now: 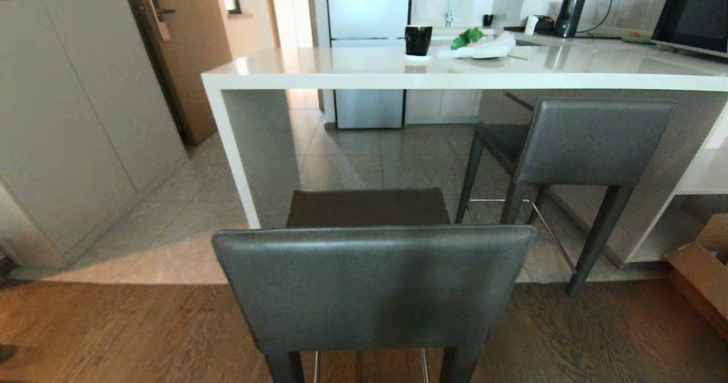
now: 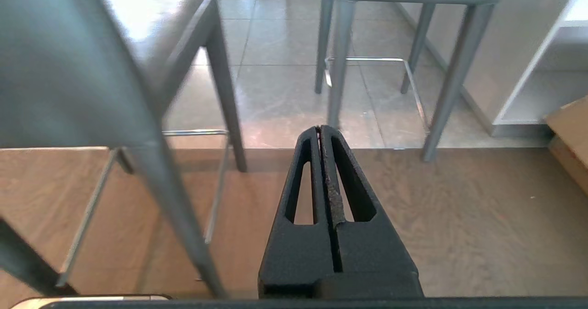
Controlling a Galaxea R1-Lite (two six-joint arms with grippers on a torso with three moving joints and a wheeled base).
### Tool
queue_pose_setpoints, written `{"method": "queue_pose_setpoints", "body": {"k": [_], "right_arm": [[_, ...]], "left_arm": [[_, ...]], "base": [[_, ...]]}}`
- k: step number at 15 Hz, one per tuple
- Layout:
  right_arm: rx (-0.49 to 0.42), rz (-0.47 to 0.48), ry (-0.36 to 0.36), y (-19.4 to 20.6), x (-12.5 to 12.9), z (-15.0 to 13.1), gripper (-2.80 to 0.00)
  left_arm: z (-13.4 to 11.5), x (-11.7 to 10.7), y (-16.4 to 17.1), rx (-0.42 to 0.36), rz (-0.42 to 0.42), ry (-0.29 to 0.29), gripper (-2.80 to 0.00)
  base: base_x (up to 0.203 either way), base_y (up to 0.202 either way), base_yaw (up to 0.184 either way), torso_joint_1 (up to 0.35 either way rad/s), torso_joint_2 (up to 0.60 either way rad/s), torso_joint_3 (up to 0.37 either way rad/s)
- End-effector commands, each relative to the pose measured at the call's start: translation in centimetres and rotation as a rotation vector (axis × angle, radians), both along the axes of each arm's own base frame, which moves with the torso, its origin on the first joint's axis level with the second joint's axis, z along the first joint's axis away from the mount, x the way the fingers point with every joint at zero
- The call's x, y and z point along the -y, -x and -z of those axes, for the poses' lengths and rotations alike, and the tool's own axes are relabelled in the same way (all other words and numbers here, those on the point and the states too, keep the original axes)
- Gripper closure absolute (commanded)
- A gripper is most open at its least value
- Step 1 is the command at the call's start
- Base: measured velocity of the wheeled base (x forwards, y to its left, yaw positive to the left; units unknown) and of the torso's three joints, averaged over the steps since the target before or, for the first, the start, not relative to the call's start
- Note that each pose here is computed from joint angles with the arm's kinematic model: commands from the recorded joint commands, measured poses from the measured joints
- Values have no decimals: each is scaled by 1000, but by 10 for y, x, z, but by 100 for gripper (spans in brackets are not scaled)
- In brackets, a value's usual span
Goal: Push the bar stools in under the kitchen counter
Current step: Push the gray chair back under the dining table
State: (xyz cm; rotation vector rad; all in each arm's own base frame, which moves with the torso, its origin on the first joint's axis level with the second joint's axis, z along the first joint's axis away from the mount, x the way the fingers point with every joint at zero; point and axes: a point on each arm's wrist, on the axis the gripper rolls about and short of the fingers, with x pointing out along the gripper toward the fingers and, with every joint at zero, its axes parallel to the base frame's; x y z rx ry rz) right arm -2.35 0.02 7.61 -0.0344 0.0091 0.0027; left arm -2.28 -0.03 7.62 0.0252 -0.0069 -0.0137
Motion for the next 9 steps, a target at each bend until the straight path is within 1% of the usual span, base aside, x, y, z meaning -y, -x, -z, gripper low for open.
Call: {"method": "queue_pose_setpoints", "body": {"k": [1, 4, 5, 9], "right_arm": [[-3, -1, 0, 0, 0, 0, 0], [-2, -1, -1, 0, 0, 0, 0], [-2, -1, -1, 0, 0, 0, 0], [-2, -1, 2, 0, 0, 0, 0]], "left_arm": [[0, 0, 0, -3, 0, 1, 0], [0, 0, 0, -4, 0, -1, 0], [0, 0, 0, -4, 0, 1, 0], [0, 0, 0, -2, 0, 1, 0]], "base": [[0, 197, -3, 1, 1, 1], [0, 182, -1, 2, 2, 3], [0, 86, -3, 2, 2, 2], [0, 0, 0, 0, 0, 0]]}}
